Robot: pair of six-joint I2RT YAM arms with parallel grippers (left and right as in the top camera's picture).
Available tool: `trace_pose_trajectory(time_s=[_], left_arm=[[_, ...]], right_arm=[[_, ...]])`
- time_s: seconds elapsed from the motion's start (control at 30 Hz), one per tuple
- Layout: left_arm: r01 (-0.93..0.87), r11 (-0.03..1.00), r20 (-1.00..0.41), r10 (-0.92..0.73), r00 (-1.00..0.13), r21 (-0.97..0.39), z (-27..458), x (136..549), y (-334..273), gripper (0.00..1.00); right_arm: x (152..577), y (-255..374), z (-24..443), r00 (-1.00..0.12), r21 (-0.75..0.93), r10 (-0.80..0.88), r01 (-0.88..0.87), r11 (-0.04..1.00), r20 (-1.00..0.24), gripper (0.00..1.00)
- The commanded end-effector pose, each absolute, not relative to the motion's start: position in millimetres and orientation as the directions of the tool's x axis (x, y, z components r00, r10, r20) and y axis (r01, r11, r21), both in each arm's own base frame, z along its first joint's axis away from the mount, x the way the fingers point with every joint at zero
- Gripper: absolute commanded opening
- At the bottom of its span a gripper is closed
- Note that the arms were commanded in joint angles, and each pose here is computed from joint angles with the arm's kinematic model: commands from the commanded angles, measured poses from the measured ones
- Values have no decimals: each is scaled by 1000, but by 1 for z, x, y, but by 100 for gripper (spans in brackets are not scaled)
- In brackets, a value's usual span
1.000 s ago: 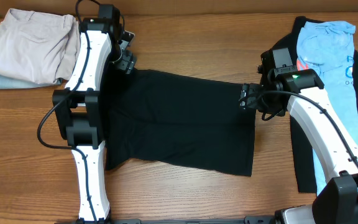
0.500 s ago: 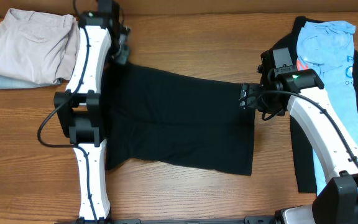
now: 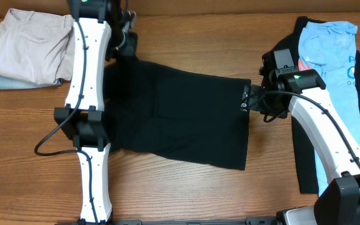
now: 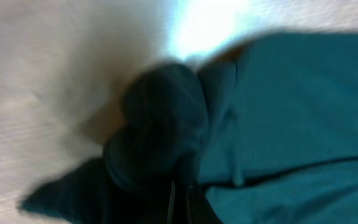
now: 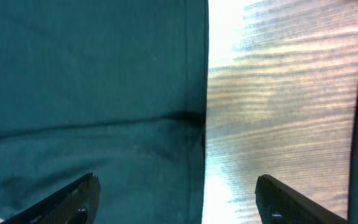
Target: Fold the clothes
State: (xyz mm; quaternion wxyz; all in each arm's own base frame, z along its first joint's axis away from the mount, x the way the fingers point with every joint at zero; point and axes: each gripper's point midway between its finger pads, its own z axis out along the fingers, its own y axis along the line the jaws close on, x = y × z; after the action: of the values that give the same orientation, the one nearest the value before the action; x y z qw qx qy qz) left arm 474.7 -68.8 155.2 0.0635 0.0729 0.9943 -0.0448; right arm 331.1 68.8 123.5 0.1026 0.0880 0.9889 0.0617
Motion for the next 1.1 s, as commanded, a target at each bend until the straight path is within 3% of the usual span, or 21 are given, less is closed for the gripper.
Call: trace_pose_trajectory(time_s=[0.0,0.37,0.4,0.47,0.5,0.57,0.67,0.83,0.97,1.07], left_arm=[[81,991,8,83,-997,-106,124,454,-75,4],[100,994,318,84,-944,33,96,354,-51,4],[104,994,336,87,-938,33,94,348,-50,14],[113,993,366,93,-926,32,90,340,-49,59],[116,993,374,95,-923,35,89,338,-48,68],[118,992,373,90,-923,52,88,339,-45,75],[125,990,308,97,-946,72,92,354,-44,76],[152,986,69,147,-987,68,106,408,-51,79],[273,962,-66,272,-960,-16,98,440,-72,96],[351,934,-91,345,-934,-63,88,447,-84,99]], right_arm=[[332,68,129,-963,141,179,152,978,-200,84],[329,67,128,-968,134,165,141,981,-189,84],[329,67,128,-968,134,165,141,981,-190,84],[330,68,129,-967,135,165,140,981,-194,84],[330,68,129,-967,136,165,140,981,-195,85],[331,68,129,-966,137,165,139,981,-198,85],[331,68,129,-966,137,165,139,981,-198,85],[332,68,129,-965,138,165,139,981,-202,86],[334,68,130,-964,140,165,138,981,-208,87],[334,68,130,-964,140,166,138,980,-209,87]])
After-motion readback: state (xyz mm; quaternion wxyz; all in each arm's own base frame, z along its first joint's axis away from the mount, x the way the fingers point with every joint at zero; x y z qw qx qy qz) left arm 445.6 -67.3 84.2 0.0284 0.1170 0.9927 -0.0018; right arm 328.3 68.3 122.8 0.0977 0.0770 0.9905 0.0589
